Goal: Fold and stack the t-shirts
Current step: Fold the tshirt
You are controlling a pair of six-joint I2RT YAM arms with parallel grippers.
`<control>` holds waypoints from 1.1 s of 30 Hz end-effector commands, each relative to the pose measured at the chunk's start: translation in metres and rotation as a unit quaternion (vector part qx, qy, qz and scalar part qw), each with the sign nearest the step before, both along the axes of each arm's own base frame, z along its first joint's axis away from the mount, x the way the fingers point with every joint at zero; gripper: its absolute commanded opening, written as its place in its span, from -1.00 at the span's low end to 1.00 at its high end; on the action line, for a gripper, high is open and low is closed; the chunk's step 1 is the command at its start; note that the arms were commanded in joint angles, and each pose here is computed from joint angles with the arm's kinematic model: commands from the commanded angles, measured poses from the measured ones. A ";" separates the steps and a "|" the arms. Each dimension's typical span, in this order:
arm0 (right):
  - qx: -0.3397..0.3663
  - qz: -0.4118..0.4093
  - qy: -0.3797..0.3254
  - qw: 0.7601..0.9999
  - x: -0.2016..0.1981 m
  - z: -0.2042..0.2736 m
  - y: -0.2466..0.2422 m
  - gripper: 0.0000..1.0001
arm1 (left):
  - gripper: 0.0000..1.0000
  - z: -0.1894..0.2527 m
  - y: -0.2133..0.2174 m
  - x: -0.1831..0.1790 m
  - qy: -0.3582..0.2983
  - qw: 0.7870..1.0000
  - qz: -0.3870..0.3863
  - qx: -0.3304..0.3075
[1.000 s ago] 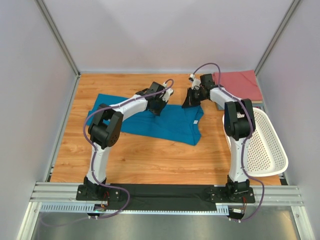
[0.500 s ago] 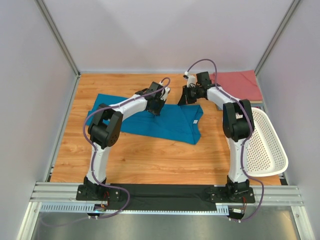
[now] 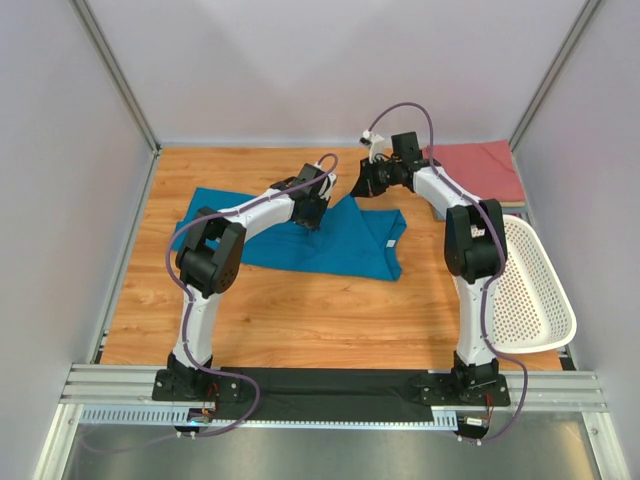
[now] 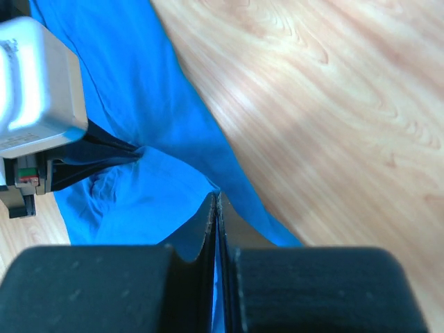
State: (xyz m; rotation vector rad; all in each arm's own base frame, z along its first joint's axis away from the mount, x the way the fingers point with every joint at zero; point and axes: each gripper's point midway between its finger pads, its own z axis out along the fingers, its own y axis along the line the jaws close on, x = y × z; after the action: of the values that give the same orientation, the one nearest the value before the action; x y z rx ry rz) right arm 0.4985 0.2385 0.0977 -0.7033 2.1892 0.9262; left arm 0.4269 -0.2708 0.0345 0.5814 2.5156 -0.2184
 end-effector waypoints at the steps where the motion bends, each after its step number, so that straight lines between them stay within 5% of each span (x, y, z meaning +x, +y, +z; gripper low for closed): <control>1: 0.005 0.037 -0.040 0.998 0.010 0.006 0.008 -0.99 | -1.00 0.019 0.003 0.007 -0.021 1.000 0.020 -0.011; 23: -0.029 0.003 0.019 0.999 0.012 -0.031 -0.002 -0.95 | -0.97 0.018 0.028 0.008 -0.014 0.991 0.130 0.026; 33: 0.017 0.004 0.021 1.000 0.009 -0.013 0.014 -0.89 | -0.89 0.020 0.026 0.006 -0.009 0.991 0.131 0.018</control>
State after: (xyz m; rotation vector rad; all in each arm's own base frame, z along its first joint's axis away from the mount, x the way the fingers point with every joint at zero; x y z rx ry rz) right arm 0.5008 0.2416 0.0644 -0.6861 2.2748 0.9650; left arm 0.4244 -0.2454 0.0301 0.3047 2.5874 -0.0619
